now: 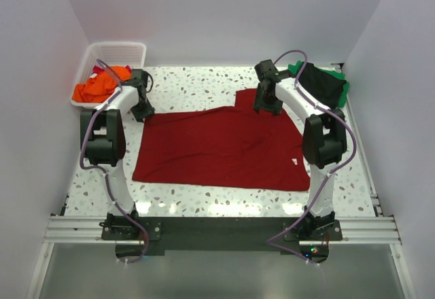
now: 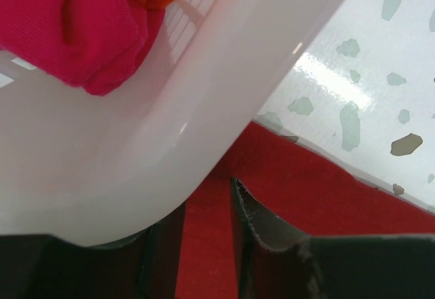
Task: Fold and stack the t-shirts
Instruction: Fold the tshirt
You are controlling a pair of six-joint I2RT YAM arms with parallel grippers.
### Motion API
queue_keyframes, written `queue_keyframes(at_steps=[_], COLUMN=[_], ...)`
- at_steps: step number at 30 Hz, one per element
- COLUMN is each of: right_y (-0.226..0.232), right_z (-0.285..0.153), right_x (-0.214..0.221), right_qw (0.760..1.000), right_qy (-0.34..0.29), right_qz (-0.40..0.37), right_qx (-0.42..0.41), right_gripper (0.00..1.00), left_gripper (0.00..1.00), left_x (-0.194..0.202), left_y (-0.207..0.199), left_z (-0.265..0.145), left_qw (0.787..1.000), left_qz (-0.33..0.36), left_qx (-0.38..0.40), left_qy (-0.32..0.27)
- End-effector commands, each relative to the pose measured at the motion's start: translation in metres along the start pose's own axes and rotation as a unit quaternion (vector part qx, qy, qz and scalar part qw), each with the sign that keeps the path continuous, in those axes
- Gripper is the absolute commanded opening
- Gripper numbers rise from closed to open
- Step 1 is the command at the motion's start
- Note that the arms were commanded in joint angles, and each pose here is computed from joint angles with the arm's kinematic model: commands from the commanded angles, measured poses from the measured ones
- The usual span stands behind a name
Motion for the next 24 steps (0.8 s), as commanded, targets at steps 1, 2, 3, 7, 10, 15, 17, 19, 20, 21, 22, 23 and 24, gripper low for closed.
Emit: queue_keyframes(at_steps=[1,2,3,7,10,15,17,19,20,21,22,23,24], right_y=[-0.003,-0.004,-0.005,-0.006,-0.006,-0.005,-0.003,-0.003,-0.002,-0.003,-0.003,-0.003,-0.003], right_z=[-0.020,-0.020,-0.020,-0.019,-0.019,-0.017,-0.017,-0.017,-0.018,-0.018,-0.018,-0.018,-0.018], right_x=[-0.010,-0.010,-0.009,-0.007,-0.006,-0.003,-0.003,-0.004,-0.005,-0.004,-0.005,-0.004,-0.004], right_qw=[1.000,1.000,1.000,1.000,1.000,1.000,1.000,1.000,1.000,1.000,1.000,1.000,1.000], right_qy=[-0.019,-0.019,-0.017,-0.015,-0.014,-0.010,-0.009,-0.010,-0.012,-0.012,-0.014,-0.012,-0.012], right_qz=[0.007,0.006,0.006,0.003,0.002,0.002,0.003,0.005,0.005,0.005,0.006,0.006,0.006], right_qx=[-0.007,-0.006,-0.005,-0.001,-0.001,-0.006,-0.009,-0.011,-0.012,-0.012,-0.012,-0.012,-0.012], right_gripper=[0.60,0.60,0.60,0.60,0.60,0.59,0.59,0.59,0.59,0.59,0.59,0.59,0.59], left_gripper=[0.34,0.32,0.30,0.29,0.29,0.29,0.30,0.30,0.30,0.30,0.30,0.31,0.32], left_x=[0.003,0.003,0.007,0.014,0.012,0.006,0.007,0.010,0.011,0.012,0.013,0.012,0.011], left_y=[-0.001,-0.002,-0.004,-0.007,-0.003,0.008,0.005,0.001,0.001,-0.001,-0.001,0.000,0.000], left_z=[0.030,0.031,0.034,0.039,0.038,0.031,0.027,0.024,0.023,0.022,0.022,0.020,0.019], left_qw=[1.000,1.000,0.999,0.999,0.999,1.000,0.999,0.999,0.999,0.998,0.998,0.998,0.997], left_qz=[0.015,0.014,0.015,0.010,0.010,0.020,0.031,0.044,0.050,0.056,0.060,0.066,0.072], left_qx=[0.012,0.016,0.022,0.030,0.020,-0.010,-0.013,-0.013,-0.012,-0.007,-0.007,-0.006,-0.004], left_qy=[0.010,0.010,0.022,0.035,0.029,0.000,-0.007,-0.011,-0.012,-0.011,-0.012,-0.016,-0.018])
Point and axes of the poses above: each gripper's point midway between its finger pads, its own z axis out along the fingers, its own y axis along the line the jaws close on, x = y × z, the point moved 2 cm from there along -z, back along the fingers, and after that the axes turned 10 degrees about -z, right-handed, at the moved point
